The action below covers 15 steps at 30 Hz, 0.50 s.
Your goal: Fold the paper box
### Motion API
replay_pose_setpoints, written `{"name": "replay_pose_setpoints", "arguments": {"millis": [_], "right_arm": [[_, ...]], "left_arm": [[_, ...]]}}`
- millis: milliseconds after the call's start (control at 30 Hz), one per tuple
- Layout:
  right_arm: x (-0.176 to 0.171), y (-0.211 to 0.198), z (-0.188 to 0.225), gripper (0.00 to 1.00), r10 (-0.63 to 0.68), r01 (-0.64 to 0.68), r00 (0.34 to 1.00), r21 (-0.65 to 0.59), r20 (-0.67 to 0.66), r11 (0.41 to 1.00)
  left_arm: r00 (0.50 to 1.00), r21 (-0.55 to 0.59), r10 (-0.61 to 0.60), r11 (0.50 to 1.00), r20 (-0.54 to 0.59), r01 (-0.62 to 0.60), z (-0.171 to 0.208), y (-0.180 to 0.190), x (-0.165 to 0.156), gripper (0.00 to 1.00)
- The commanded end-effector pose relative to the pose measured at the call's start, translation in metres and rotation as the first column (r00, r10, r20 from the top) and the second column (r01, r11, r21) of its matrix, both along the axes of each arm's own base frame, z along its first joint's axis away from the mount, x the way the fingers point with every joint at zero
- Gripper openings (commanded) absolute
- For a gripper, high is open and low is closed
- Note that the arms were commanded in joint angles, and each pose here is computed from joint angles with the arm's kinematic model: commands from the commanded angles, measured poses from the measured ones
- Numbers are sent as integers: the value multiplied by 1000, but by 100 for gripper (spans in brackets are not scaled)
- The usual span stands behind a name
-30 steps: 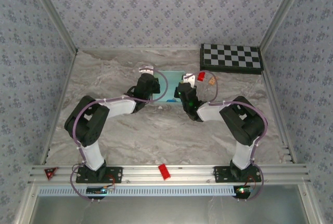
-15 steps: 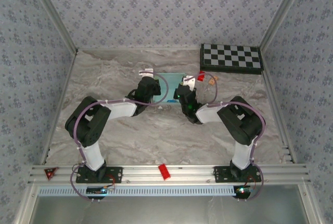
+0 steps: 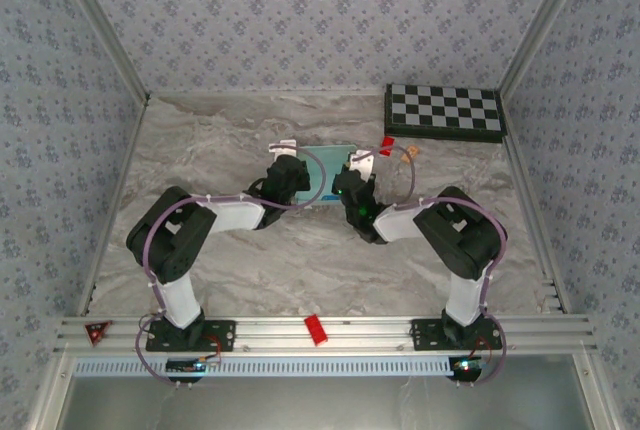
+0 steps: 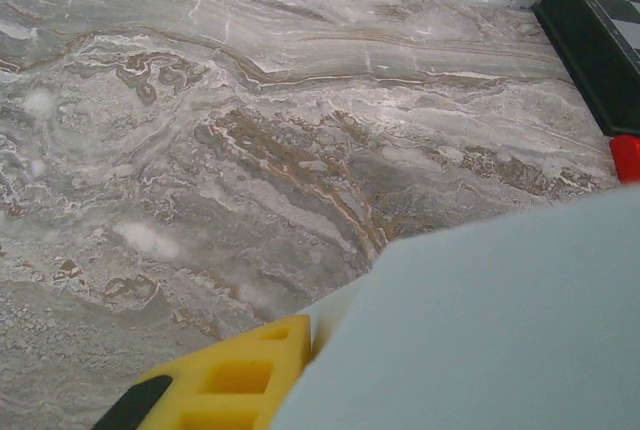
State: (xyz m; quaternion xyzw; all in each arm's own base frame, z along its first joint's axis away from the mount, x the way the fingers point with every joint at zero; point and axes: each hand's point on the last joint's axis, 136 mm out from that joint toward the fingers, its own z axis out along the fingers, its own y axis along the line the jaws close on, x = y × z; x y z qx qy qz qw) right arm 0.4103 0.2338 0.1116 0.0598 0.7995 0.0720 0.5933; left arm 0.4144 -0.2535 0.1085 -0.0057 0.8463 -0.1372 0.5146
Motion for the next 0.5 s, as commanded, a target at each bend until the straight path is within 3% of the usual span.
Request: {"name": "replay_pose_setpoints", "arguments": {"millis": [0,167,467], "right_arm": [[-6,1,-5,4,-20,20,1000,23,3,1000],[-11,0,-4,4,-29,29,1000,6,6,1000],[-19,1,-4,4,-34,34,999,6,13,999]], "left_arm": [[1000,-11,-14,1000,-10,14,-2,-4,-7,14],[1000,-16,-15,1000,-20,15,-5,-4,-9,8],[1000,-17,-17,1000,-17,17,-10,-2,-16,8]]}}
